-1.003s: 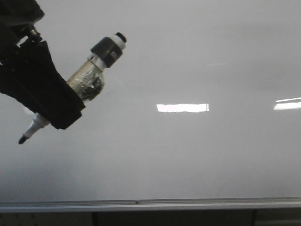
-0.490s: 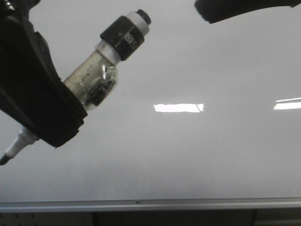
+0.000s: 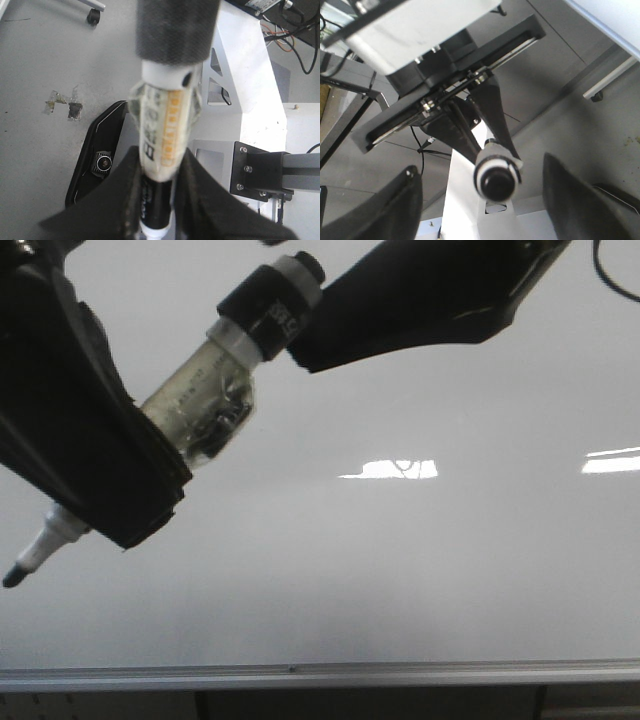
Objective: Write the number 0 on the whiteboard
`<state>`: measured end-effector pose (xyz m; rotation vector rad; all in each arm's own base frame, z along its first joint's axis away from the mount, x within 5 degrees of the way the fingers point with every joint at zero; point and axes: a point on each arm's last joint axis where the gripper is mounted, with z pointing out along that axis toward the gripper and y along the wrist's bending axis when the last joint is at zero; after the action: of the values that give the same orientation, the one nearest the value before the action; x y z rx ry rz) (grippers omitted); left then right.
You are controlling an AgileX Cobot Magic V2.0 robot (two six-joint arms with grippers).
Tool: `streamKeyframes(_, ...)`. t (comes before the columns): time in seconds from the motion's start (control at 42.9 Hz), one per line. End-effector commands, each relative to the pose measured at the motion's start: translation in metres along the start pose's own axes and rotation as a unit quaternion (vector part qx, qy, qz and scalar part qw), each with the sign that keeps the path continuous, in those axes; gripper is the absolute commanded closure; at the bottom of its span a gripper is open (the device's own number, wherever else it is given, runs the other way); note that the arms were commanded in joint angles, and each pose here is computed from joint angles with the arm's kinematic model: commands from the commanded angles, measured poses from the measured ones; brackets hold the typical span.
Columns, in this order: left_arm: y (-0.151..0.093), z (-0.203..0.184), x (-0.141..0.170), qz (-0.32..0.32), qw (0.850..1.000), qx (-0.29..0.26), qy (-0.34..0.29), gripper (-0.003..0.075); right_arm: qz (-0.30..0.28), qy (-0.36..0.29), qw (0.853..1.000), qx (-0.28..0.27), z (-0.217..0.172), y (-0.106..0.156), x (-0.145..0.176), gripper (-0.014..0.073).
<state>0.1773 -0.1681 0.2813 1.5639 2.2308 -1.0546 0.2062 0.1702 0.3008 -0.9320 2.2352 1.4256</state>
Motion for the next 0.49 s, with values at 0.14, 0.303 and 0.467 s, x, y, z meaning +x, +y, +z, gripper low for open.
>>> streamKeyframes(0.14, -0.0146, -0.011, -0.012, 0.013, 0.999, 0.018, -0.041, 0.073, -0.019, -0.035, 0.999, -0.005, 0.0118, 0.009, -0.0132, 0.0102)
streamKeyframes(0.303, -0.0146, -0.011, -0.012, 0.013, 0.999, 0.018, -0.041, 0.073, -0.019, -0.033, 0.999, -0.008, 0.0118, 0.0094, -0.0129, 0.0303)
streamKeyframes(0.467, -0.0145, -0.011, -0.0121, 0.012, 0.999, 0.017, -0.041, 0.073, -0.018, -0.034, 0.999, -0.009, 0.0118, 0.0096, -0.013, 0.0551)
